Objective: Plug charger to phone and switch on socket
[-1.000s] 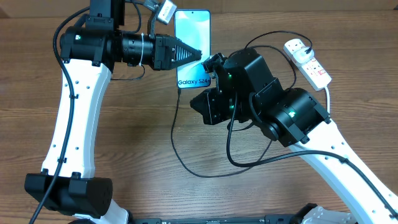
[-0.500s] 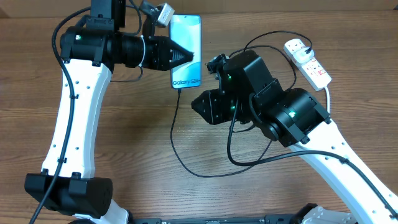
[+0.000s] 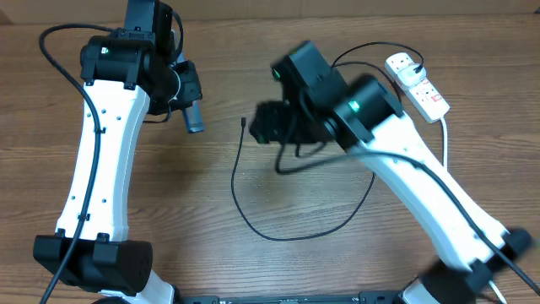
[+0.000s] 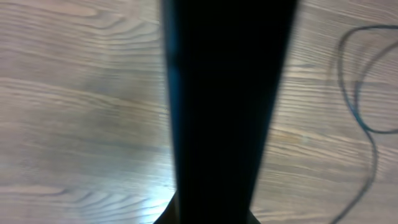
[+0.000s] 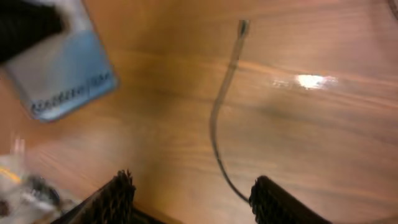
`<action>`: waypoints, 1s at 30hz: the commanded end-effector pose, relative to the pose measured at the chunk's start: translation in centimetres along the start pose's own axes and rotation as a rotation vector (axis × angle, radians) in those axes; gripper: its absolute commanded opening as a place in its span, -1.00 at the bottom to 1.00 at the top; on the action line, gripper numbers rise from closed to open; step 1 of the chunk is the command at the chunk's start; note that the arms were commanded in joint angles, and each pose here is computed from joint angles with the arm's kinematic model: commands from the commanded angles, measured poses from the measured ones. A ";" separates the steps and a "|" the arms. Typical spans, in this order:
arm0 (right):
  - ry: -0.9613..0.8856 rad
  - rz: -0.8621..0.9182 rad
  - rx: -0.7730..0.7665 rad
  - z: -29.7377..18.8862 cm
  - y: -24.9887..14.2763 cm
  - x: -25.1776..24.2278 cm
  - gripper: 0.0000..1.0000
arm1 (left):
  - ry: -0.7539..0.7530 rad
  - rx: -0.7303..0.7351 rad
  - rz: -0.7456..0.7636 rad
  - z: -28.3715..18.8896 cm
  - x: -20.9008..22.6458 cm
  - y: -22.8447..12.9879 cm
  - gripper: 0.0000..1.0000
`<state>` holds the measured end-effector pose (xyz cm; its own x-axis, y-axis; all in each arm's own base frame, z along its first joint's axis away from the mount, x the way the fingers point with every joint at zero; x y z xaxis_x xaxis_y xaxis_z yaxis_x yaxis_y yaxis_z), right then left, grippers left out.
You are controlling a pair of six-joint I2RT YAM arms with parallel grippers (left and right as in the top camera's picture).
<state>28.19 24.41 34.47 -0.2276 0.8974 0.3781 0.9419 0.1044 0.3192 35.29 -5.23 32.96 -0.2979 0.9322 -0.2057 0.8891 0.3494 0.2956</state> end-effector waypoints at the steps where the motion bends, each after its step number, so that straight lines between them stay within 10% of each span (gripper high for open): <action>1: -0.058 0.036 -0.020 1.6 3.1 0.1 0.22 | 0.095 -0.034 -0.076 -0.3 0.9 0.1 -0.92; 18: -0.301 0.234 0.106 19.7 5.6 -4.8 -0.01 | 0.234 -0.005 -0.162 -0.7 4.1 0.0 -0.91; 30: -0.294 0.197 0.033 23.0 5.2 -3.0 -0.14 | 0.233 0.008 -0.162 -0.7 4.2 -0.2 -0.92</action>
<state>40.18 31.23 15.22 0.0276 0.9808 0.1931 0.9762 -0.0680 0.2059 33.66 -1.61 32.38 -0.4814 0.8761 -0.0276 0.8441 0.4719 0.2548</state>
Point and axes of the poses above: each gripper's point midway between its finger pads, its own z axis out along the fingers, its own x axis along the line the jaws close on, y = z × x, the point moved 9 cm from there along -z, back along the fingers, and after that the axes turned 5 degrees about -z, right-handed, at the moved point
